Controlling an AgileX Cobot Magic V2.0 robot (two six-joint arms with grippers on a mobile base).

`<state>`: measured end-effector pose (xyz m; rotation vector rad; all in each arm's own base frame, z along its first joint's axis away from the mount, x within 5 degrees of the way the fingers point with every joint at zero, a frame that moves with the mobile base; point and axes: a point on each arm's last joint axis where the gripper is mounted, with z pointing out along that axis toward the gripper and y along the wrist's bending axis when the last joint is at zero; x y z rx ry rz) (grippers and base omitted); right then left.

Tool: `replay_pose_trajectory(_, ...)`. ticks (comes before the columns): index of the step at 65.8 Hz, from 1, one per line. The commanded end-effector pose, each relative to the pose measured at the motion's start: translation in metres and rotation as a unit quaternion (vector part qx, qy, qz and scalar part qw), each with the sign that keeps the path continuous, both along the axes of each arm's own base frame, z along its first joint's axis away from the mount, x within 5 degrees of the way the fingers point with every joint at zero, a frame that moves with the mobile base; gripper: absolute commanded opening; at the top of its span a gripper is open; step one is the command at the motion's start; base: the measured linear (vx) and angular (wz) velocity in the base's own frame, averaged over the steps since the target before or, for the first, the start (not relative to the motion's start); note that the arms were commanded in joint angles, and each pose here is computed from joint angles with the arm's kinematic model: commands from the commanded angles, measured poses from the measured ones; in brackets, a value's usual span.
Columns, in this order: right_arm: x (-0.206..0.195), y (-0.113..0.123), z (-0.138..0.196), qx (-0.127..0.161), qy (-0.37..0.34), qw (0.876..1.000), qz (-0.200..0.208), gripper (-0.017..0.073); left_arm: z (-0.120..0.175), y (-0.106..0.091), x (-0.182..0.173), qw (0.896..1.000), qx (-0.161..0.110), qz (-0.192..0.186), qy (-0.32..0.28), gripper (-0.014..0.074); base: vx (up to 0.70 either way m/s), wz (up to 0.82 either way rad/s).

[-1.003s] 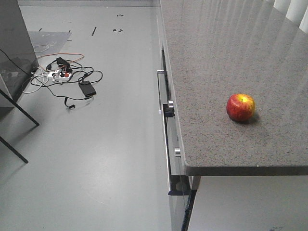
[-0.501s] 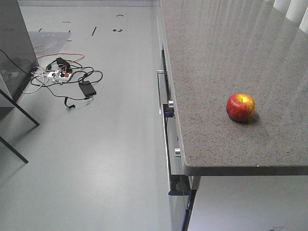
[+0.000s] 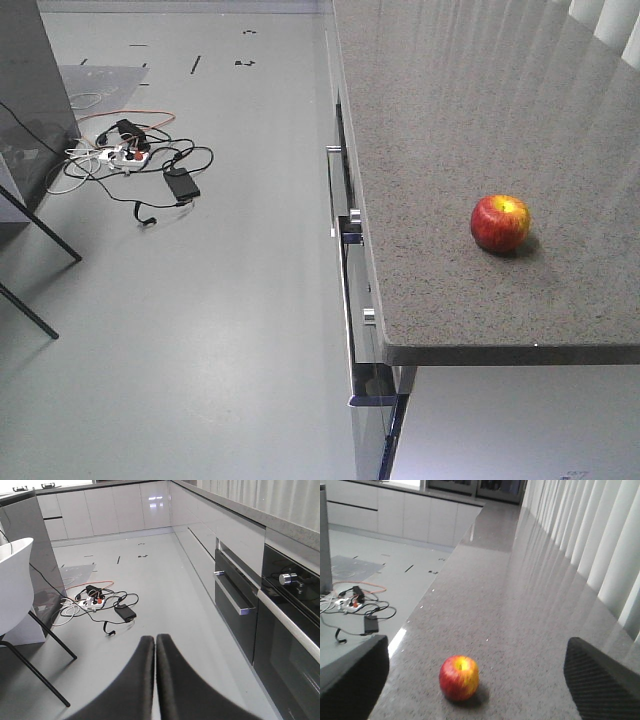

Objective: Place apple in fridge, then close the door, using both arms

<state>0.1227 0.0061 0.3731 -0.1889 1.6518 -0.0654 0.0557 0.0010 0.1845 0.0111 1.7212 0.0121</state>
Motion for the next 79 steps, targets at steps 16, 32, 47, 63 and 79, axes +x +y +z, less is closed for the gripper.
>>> replay_pose_trajectory(16,0.067,0.002,0.047,-0.006,0.026,1.0,0.015,0.0696,0.002,-0.001,0.001,0.999,-0.004,-0.003,-0.032,-0.0006,0.0,0.0)
replay_pose_trajectory(32,0.142,0.006,0.046,0.013,0.113,0.993,0.038,0.0687,0.002,-0.001,0.001,0.999,-0.004,-0.003,-0.032,-0.0006,0.0,0.0)
replay_pose_trajectory(47,0.208,0.007,0.013,0.045,0.177,0.982,0.042,0.0685,0.002,-0.001,0.001,0.999,-0.004,-0.003,-0.032,-0.0006,0.0,0.0)
replay_pose_trajectory(63,0.261,0.008,-0.027,0.056,0.234,0.97,0.043,0.0681,0.002,-0.001,0.001,0.999,-0.004,-0.003,-0.032,-0.0006,0.0,0.0)
replay_pose_trajectory(79,0.291,0.007,-0.062,0.058,0.268,0.961,0.037,0.0675,0.002,-0.001,0.001,0.999,-0.004,-0.003,-0.032,-0.0006,0.0,0.0)
